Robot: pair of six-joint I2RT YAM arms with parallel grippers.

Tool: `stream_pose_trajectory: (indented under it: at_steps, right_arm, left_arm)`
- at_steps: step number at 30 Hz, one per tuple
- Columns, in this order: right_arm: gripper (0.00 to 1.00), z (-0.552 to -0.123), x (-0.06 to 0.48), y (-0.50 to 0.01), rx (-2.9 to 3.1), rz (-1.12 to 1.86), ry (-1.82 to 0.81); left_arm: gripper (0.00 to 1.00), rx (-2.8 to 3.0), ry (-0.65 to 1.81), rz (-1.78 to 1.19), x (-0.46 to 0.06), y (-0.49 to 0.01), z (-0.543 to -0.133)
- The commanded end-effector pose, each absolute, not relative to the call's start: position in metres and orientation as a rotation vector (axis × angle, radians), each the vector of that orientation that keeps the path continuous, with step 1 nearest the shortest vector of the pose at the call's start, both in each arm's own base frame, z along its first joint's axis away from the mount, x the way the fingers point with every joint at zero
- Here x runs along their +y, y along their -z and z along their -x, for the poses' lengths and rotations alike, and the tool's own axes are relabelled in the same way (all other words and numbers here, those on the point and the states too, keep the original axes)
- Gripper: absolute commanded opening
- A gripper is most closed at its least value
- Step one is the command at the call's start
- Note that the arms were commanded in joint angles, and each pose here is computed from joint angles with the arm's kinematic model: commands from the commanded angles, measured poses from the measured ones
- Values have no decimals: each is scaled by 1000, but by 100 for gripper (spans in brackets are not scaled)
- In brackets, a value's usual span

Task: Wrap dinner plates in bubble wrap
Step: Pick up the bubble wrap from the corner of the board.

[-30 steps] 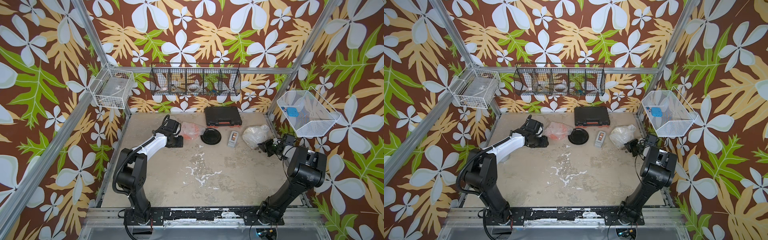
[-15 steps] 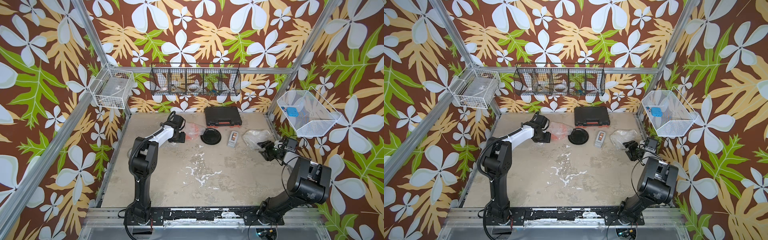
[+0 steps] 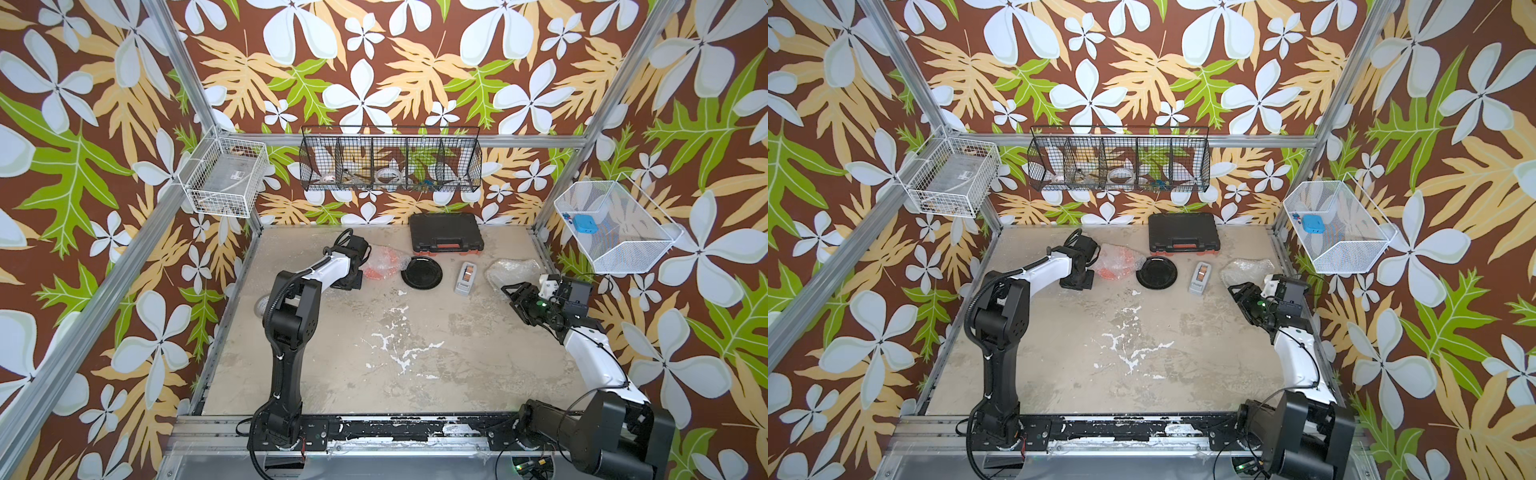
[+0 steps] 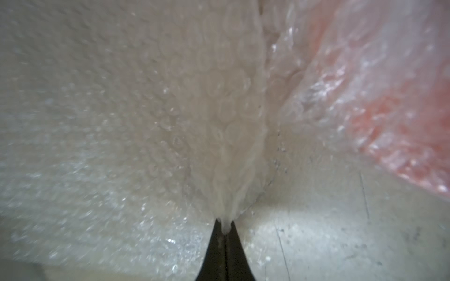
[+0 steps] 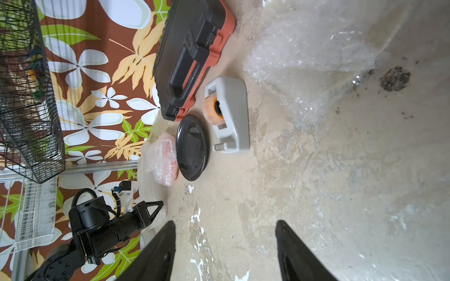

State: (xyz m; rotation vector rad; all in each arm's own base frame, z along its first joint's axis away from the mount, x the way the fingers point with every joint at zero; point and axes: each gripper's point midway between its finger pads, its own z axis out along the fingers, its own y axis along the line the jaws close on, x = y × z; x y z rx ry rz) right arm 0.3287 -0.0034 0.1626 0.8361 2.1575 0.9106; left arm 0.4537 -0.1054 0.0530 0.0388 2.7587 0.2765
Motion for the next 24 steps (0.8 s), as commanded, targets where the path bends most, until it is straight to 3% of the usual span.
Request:
stream_pose_trajectory:
  at_steps: [1, 5, 9, 16, 24]
  right_arm:
    - [65, -319, 1, -173, 2182, -798, -895]
    - [65, -315, 4, -191, 2162, -757, -900]
    - [64, -314, 7, -201, 2155, -733, -916]
    - [64, -319, 6, -210, 2139, -716, -914]
    - [64, -325, 5, -208, 2157, -702, -922]
  left_arm:
    - [0, 2670, -312, 5, -95, -93, -456]
    - [0, 2622, -197, 14, -101, -149, -442]
    - [0, 2632, -31, -70, -133, -181, -403]
    - [0, 2719, 417, -272, -234, -164, -297]
    - [0, 2770, 974, -311, -348, -133, -207]
